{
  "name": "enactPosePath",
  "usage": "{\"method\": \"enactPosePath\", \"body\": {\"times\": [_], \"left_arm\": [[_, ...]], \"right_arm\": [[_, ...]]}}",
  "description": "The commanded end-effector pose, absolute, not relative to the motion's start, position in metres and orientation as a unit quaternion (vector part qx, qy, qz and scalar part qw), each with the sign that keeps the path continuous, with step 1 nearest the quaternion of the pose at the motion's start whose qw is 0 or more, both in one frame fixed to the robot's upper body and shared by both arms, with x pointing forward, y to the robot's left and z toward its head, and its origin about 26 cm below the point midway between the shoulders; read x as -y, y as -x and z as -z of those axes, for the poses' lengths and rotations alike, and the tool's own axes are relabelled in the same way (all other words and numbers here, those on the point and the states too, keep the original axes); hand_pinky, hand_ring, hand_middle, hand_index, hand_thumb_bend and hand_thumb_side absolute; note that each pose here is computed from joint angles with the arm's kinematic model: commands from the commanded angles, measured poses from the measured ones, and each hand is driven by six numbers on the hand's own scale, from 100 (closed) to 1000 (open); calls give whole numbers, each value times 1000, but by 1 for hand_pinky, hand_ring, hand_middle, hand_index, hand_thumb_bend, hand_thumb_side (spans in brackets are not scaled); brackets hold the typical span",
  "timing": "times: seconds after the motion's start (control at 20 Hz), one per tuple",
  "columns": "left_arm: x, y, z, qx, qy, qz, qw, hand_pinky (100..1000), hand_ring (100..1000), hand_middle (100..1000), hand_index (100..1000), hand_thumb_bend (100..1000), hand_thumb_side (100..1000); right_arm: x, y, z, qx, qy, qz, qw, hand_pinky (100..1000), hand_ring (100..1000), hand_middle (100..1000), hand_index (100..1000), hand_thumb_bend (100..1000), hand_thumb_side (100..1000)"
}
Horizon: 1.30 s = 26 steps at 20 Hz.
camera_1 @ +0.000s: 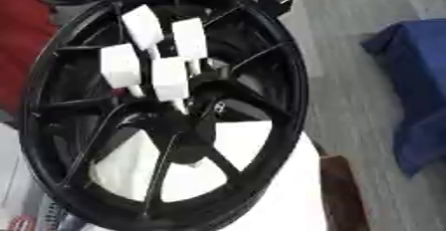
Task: Pull the pin out of the wheel hub.
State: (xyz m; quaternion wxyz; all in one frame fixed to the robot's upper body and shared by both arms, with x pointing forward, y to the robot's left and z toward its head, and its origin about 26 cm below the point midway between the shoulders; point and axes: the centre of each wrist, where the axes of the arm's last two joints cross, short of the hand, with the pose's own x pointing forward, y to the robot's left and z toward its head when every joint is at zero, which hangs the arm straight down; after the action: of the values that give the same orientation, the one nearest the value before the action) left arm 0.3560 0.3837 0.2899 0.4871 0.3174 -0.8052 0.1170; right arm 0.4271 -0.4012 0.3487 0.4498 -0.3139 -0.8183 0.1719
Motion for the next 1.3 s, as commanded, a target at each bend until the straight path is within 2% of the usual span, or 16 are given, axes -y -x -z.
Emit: {"method": "enactPosePath", "body": {"times": [0.05, 0.35, 0.65, 0.7, 0.85, 0.95, 1.3], "left_arm": [[-381, -345, -301, 813, -334, -100, 467, 809, 818, 787, 890, 275, 842], [-371, -336, -296, 810, -334, -79, 476, 810, 821, 787, 890, 277, 840], [-368, -335, -295, 808, -336, -66, 479, 817, 827, 791, 893, 262, 852], [-368, -335, -295, 808, -336, -63, 480, 826, 836, 800, 901, 238, 873], [-366, -335, -294, 805, -332, -37, 490, 828, 837, 800, 894, 233, 876], [-367, -335, -295, 804, -332, -30, 493, 829, 838, 800, 896, 232, 876], [-367, -335, -297, 805, -326, -24, 495, 816, 840, 799, 896, 232, 876]], "right_arm": [[408, -420, -364, 817, 325, -176, 443, 871, 747, 751, 836, 100, 845], [400, -423, -367, 804, 340, -201, 444, 872, 752, 758, 843, 100, 849], [368, -435, -384, 762, 372, -313, 427, 876, 765, 766, 851, 100, 833], [364, -436, -385, 756, 375, -331, 422, 891, 800, 781, 855, 100, 722], [312, -452, -393, 616, 389, -572, 377, 904, 823, 797, 865, 100, 757], [296, -457, -401, 543, 385, -649, 368, 906, 828, 800, 867, 100, 754], [265, -477, -398, 503, 358, -704, 350, 896, 825, 801, 868, 100, 776]]}}
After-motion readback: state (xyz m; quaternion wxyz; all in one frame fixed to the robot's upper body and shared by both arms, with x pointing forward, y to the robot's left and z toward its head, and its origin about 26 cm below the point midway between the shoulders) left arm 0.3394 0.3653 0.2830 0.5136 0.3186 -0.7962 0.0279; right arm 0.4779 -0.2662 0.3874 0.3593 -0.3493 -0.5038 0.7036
